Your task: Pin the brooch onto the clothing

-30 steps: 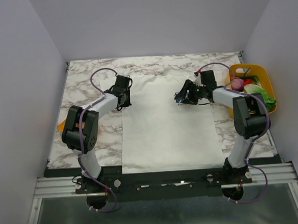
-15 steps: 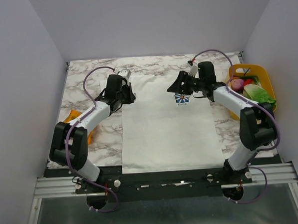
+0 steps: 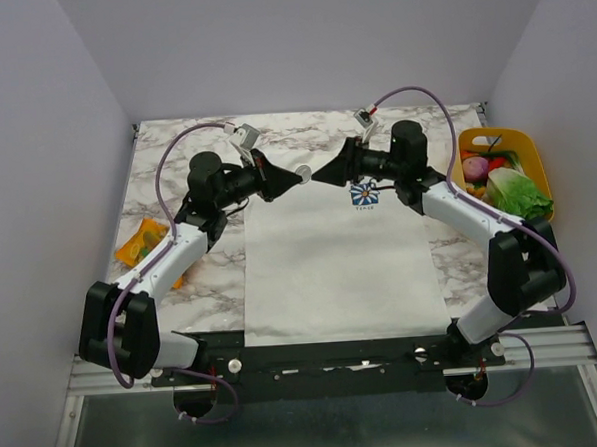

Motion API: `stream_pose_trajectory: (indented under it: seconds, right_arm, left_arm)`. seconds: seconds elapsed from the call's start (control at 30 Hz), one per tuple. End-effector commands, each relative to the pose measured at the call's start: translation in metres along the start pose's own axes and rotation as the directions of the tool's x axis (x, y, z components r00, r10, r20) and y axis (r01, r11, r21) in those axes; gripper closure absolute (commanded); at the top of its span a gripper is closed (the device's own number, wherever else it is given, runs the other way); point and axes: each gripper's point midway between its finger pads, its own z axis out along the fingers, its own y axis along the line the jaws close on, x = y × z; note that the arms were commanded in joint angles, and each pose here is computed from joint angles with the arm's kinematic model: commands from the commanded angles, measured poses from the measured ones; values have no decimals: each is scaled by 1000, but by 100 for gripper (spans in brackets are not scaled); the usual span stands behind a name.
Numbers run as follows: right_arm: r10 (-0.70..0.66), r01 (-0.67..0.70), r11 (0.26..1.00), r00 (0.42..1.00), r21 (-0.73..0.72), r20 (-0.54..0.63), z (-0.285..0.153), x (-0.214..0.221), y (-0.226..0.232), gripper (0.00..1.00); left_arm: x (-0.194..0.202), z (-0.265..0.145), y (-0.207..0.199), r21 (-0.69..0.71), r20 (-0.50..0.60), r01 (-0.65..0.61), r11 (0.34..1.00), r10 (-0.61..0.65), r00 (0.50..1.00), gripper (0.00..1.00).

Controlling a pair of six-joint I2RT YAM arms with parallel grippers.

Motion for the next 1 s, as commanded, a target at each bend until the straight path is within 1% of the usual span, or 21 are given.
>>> stream_pose_trajectory:
  seconds: [0.0,0.07,0.13,0.27,0.4,0.47,0.5,0.53,0.6,0.73,0.77,0.8,0.87,0.97]
  right_arm:
    - [-50,54,992,998,-110,41,-6,-10,32,36]
    - [-58,65,989,997,-135,56,-6,-14,39,41]
    - [-40,49,986,998,-162,58,-8,-13,45,45]
    - [-63,80,974,994,-213,87,-12,-17,60,46]
    - [-68,85,967,995,-239,79,-11,-15,65,57]
    - [-77,92,964,995,-251,69,-10,-13,67,78]
    - [-82,96,963,994,-252,68,-10,-13,67,87]
    - [-95,109,961,993,-253,67,-10,-11,68,99]
    - [-109,123,960,992,-253,69,-11,-11,69,100]
    - [-132,147,956,988,-252,76,-13,-10,70,99]
    - [-132,146,957,988,-249,75,-13,-10,69,100]
    - [-135,150,957,988,-249,74,-13,-9,69,100]
    - [-142,153,955,988,-254,64,-12,-7,68,100]
    - [-153,162,950,987,-269,52,-12,-5,69,99]
  left_arm:
    - [-15,-8,-39,166,28,-23,986,19,999,100]
    - [-16,-9,-43,178,27,-10,984,5,1000,100]
    - [-19,-9,-44,179,34,-15,984,9,999,100]
    - [-19,-9,-42,165,31,-18,986,13,999,100]
    - [-19,-7,-44,184,36,-5,983,-1,999,100]
    - [-20,-6,-45,192,36,11,981,-18,999,100]
    - [-20,-6,-46,202,37,8,979,-16,999,100]
    - [-22,-6,-47,208,36,19,978,-27,999,100]
    - [-25,-4,-50,220,36,15,975,-23,999,99]
    - [-28,-3,-48,199,45,4,980,-13,999,85]
    - [-30,-4,-48,191,55,-15,981,5,998,75]
    - [-32,-5,-48,183,62,-18,983,7,998,70]
    - [-37,-7,-49,175,82,-33,984,19,996,55]
    - [-41,-6,-52,185,80,-42,982,28,996,50]
